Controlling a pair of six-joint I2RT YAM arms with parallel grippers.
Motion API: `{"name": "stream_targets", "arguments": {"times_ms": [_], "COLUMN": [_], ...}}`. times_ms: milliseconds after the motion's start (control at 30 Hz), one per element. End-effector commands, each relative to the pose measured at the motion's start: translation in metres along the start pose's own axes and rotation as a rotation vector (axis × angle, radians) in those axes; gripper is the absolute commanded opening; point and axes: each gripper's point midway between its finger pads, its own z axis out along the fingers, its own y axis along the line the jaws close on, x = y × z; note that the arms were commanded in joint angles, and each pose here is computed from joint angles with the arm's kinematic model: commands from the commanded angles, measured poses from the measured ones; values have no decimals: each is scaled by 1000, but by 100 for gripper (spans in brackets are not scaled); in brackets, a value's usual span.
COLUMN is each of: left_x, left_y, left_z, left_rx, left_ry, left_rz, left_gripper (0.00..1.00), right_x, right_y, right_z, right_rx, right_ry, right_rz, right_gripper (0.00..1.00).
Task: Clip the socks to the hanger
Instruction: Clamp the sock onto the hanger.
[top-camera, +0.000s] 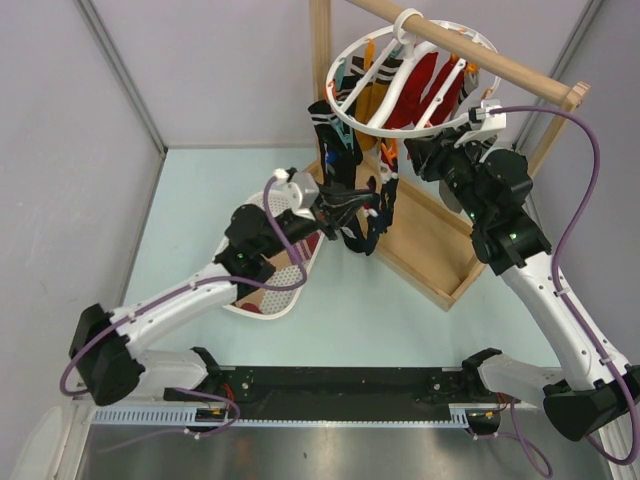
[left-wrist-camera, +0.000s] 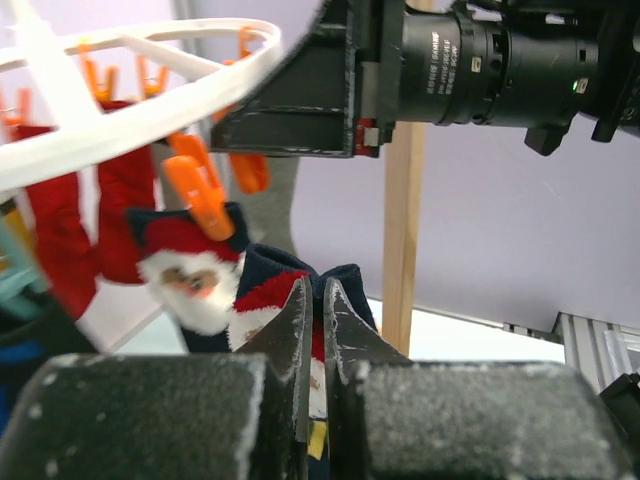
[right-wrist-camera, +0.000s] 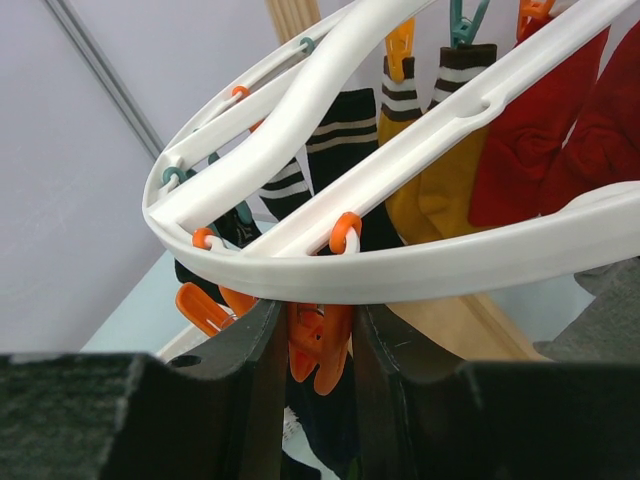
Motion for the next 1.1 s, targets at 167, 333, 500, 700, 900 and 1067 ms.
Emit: {"name": "stream_targets", "arguments": {"times_ms": [167,333,500,700,900,1067], "left_x": [-25,-19,-6,9,13,10], "left_y": [-15,-8,-2,6,12,14], "left_z": [50,62,74,81,86,89], "left_rx": [108,92,81,53,39,43], "left_ry": [-180,-186,-173,-143,-134,-139], "left_rz": [50,48,34,19,6,4], "left_gripper": [0,0,0,0,0,0], "right_x": [-45,-47,-46,-48,-46,-46], "right_y": [12,14,15,17,19,21], "right_z": [-11,-12,-12,-14,-14,-15], "right_rx": [-51,-63,-77,-89,-103,-116], "right_ry": [-112,-114,-109,-112,-105,-102], "right_rz": [23,27,30,26,24,16], "right_gripper": [0,0,0,0,0,0]}}
